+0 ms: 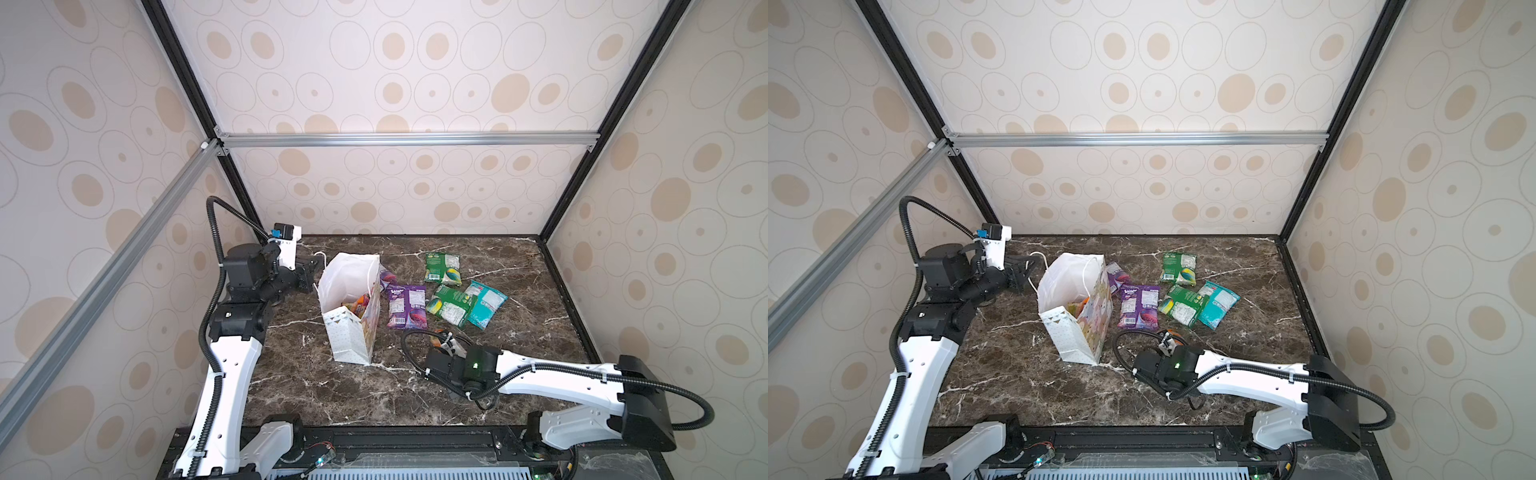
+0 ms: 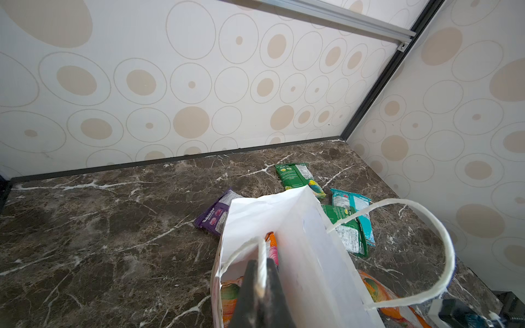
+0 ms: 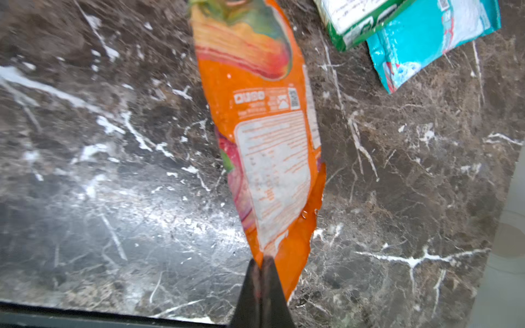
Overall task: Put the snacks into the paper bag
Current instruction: 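Lift the orange packet with the right gripper and swing it up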
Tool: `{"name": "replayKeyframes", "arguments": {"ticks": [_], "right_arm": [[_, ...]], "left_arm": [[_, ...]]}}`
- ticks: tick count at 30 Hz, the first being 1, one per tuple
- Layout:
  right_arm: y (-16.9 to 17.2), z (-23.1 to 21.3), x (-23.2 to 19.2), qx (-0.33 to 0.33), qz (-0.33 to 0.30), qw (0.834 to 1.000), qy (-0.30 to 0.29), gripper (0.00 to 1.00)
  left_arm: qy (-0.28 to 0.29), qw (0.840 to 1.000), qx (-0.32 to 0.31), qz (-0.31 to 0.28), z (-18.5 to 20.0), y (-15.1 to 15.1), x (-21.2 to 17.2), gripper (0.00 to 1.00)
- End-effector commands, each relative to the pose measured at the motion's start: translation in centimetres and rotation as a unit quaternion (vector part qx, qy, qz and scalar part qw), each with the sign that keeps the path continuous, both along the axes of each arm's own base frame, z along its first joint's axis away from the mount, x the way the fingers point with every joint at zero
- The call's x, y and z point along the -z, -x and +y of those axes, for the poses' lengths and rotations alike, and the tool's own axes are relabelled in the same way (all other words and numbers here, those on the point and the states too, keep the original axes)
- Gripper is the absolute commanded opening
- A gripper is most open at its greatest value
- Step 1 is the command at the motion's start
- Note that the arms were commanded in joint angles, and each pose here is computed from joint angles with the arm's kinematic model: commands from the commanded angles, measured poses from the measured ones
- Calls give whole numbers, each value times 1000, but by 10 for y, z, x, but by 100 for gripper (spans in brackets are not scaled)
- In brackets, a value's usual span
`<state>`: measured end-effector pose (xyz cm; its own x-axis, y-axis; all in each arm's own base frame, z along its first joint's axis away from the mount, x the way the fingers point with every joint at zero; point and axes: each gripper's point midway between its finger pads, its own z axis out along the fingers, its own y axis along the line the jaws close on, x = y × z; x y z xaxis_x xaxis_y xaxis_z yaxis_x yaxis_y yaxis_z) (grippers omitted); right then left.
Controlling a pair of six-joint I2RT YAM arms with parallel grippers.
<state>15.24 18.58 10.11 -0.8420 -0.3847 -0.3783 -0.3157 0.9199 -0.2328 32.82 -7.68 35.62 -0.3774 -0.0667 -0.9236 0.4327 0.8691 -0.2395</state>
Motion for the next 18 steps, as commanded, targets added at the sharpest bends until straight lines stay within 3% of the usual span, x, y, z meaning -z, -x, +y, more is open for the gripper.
{"name": "replayKeyframes", "arguments": {"ticks": [1,7,18], "right_arm": [[-2,9,-3,-12,-1,1000,-6,0],[-13,11,-22,-13,-13,1000,-19,0],[-42,13,-68,-5,-44,988,-150,0]], "left_arm": [[-5,999,3,-32,1,5,-17,0],[-4,1000,7,-27,0,4,-15,0],[-3,1000,6,-29,0,4,-16,0]]}}
